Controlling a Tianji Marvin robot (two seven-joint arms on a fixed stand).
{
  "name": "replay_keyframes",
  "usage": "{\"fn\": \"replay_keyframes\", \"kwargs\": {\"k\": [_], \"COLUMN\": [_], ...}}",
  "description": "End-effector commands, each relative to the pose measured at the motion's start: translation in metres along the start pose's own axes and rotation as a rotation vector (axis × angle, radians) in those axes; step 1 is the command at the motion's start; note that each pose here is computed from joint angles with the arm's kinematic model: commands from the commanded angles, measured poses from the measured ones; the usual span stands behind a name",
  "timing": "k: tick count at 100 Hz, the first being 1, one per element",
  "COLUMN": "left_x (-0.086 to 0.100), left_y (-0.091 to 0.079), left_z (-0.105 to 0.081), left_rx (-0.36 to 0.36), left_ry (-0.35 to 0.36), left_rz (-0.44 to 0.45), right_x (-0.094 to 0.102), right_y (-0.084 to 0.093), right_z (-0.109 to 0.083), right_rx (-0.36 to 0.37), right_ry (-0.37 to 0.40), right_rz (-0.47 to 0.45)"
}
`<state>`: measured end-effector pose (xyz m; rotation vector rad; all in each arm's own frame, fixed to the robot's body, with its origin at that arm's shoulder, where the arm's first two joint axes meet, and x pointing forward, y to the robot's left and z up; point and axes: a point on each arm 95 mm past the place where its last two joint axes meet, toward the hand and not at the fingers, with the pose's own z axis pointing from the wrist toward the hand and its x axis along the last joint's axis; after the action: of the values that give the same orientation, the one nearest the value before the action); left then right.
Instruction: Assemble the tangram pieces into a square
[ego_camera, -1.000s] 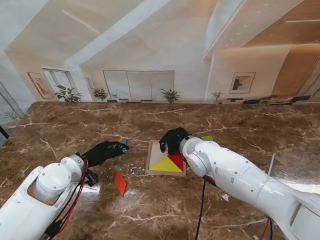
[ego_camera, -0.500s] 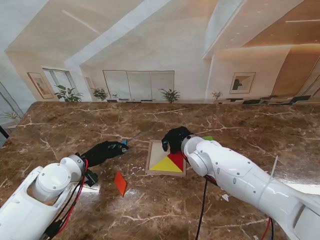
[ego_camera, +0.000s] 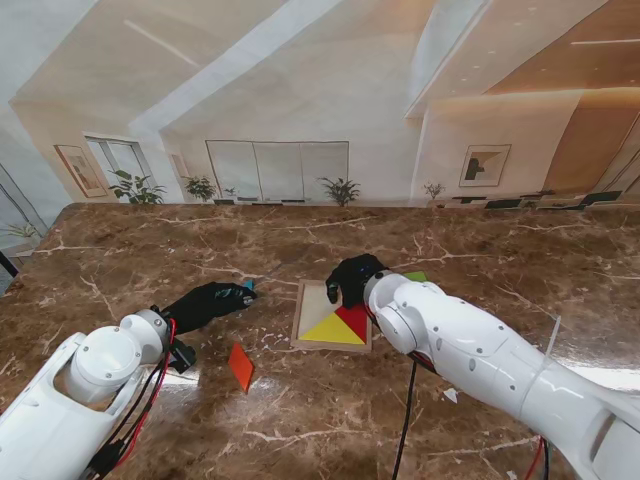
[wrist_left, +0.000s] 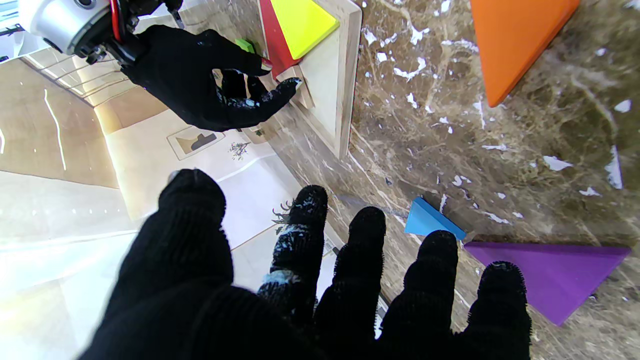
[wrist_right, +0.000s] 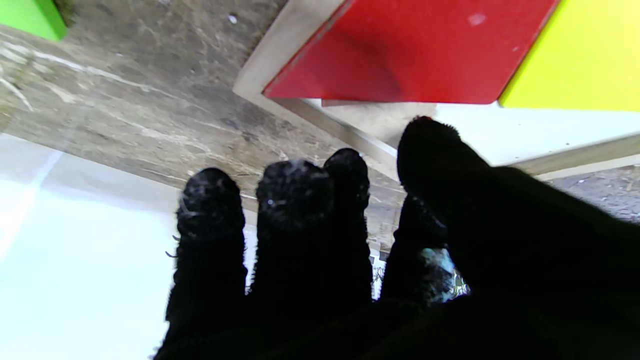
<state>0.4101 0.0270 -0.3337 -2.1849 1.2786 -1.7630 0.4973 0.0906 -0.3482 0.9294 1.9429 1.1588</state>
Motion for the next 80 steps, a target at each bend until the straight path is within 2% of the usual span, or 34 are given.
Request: {"fn": "replay_keyframes", "kwargs": {"k": [1,38,80], "left_x": [-0.002,-0.002,-0.001], "left_y": [0.002,0.003,0.003], "left_z": [-0.001,-0.001,0.0], "left_rx": [-0.005,-0.006,-0.005], "left_ry": [-0.006,-0.006,-0.002], "left_rz": [0.001,0.001,0.001], "right_x": [-0.001,-0.003,-0.007], "right_y": [-0.007,-0.008,0.012], "right_z": [-0.001,-0.001,-0.003], "right_rx": [0.025,0.008,-0.06], "right_ry": [-0.01,-0.001,0.02], "right_rz": [0.004,0.047,0.149]}}
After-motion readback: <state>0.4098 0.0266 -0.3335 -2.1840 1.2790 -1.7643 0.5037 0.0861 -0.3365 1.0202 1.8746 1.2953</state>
